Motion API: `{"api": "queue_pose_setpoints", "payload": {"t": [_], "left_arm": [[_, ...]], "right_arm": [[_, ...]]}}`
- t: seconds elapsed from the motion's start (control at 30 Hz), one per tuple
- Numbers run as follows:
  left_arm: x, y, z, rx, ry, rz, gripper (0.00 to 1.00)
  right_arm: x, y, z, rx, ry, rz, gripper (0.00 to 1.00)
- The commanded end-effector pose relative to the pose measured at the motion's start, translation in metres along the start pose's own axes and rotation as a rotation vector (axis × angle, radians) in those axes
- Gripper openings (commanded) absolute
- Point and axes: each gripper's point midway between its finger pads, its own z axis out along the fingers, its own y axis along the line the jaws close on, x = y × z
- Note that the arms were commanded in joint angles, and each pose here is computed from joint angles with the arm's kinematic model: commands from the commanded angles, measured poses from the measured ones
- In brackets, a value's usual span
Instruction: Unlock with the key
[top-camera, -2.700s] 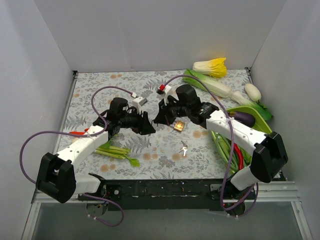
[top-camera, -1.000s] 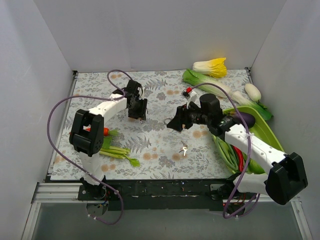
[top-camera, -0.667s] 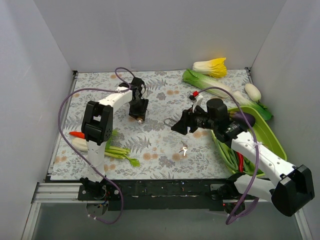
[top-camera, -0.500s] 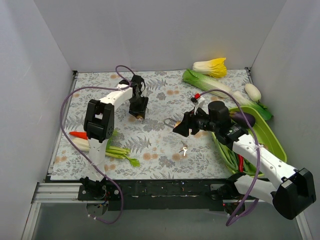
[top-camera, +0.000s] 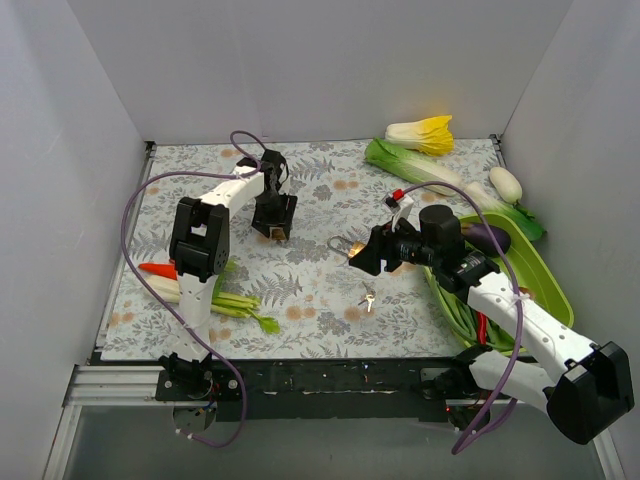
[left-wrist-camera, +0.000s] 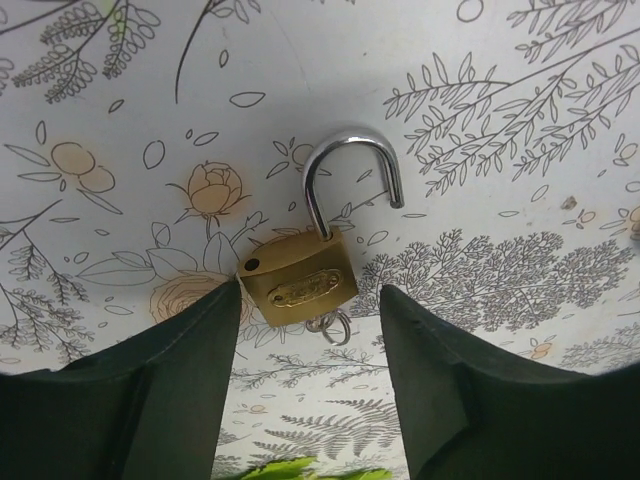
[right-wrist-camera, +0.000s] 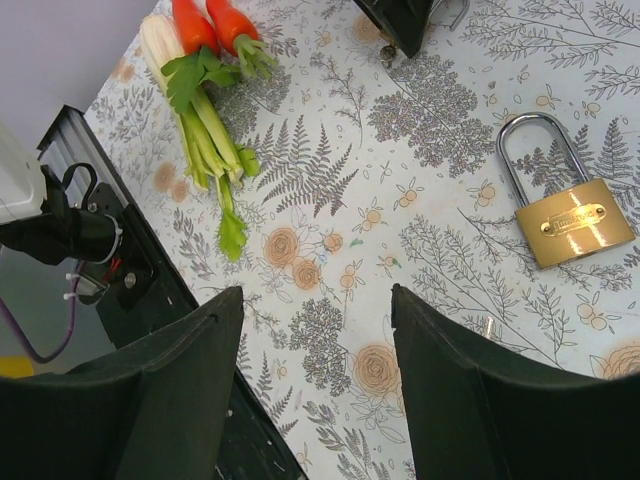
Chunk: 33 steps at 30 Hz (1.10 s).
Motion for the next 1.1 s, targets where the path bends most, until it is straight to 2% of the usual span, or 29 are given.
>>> {"api": "queue_pose_setpoints", "payload": {"t": [0.0, 0.17, 0.23, 0.27, 0.33, 0.37, 0.53, 0.57, 0.63, 0.67, 0.7, 0.8, 0.9, 0.93, 1.03, 1.07], "left_arm": [[-0.009, 0.012, -0.002, -0.057, -0.029, -0.002, 0.60], [-0.014, 0.010, -0.009, -0.052, -0.078, -0.004, 0.71], [-0.024, 0.005, -0.019, -0.030, -0.133, 0.005, 0.75], [-0.023, 0.004, -0.020, -0.021, -0.143, 0.009, 0.91], [-0.033, -0.003, -0.034, 0.011, -0.210, 0.023, 0.93], [-0.034, -0.006, -0.037, 0.024, -0.225, 0.027, 0.98], [-0.059, -0.019, -0.078, 0.078, -0.424, 0.033, 0.98], [-0.074, -0.026, -0.106, 0.101, -0.540, 0.040, 0.98], [-0.072, -0.031, -0.125, 0.132, -0.624, 0.020, 0.98], [-0.085, -0.042, -0.172, 0.182, -0.789, 0.042, 0.98], [-0.073, -0.043, -0.167, 0.203, -0.794, 0.046, 0.98], [-0.066, -0.059, -0.218, 0.296, -0.957, 0.079, 0.98], [-0.049, -0.057, -0.230, 0.321, -0.996, 0.016, 0.98], [-0.040, -0.047, -0.217, 0.320, -0.972, -0.045, 0.98], [-0.025, -0.043, -0.227, 0.465, -0.988, -0.131, 0.98], [-0.017, -0.043, -0.218, 0.496, -0.980, -0.138, 0.98]], "right_arm": [[-0.004, -0.001, -0.001, 0.003, -0.028, -0.019, 0.68], [-0.005, -0.003, -0.001, 0.008, -0.031, -0.020, 0.68], [-0.005, -0.003, -0.001, 0.009, -0.033, -0.020, 0.68], [-0.005, -0.004, 0.000, 0.011, -0.032, -0.020, 0.68], [-0.006, -0.005, 0.000, 0.017, -0.035, -0.025, 0.68], [-0.007, -0.005, 0.000, 0.020, -0.036, -0.025, 0.68], [-0.006, -0.011, 0.001, 0.049, -0.021, -0.048, 0.68], [-0.003, -0.014, 0.000, 0.065, -0.007, -0.046, 0.68], [-0.005, -0.020, -0.002, 0.102, -0.004, -0.059, 0.68], [-0.003, -0.022, -0.003, 0.116, 0.005, -0.057, 0.68], [-0.005, -0.023, -0.005, 0.127, 0.003, -0.061, 0.68], [-0.009, -0.022, -0.008, 0.136, 0.002, -0.062, 0.67], [-0.013, -0.017, -0.006, 0.113, -0.006, -0.059, 0.67], [-0.010, -0.020, -0.005, 0.125, 0.001, -0.052, 0.67], [0.009, -0.037, 0.003, 0.183, 0.077, -0.004, 0.65], [0.013, -0.040, 0.005, 0.192, 0.091, 0.007, 0.65]]}}
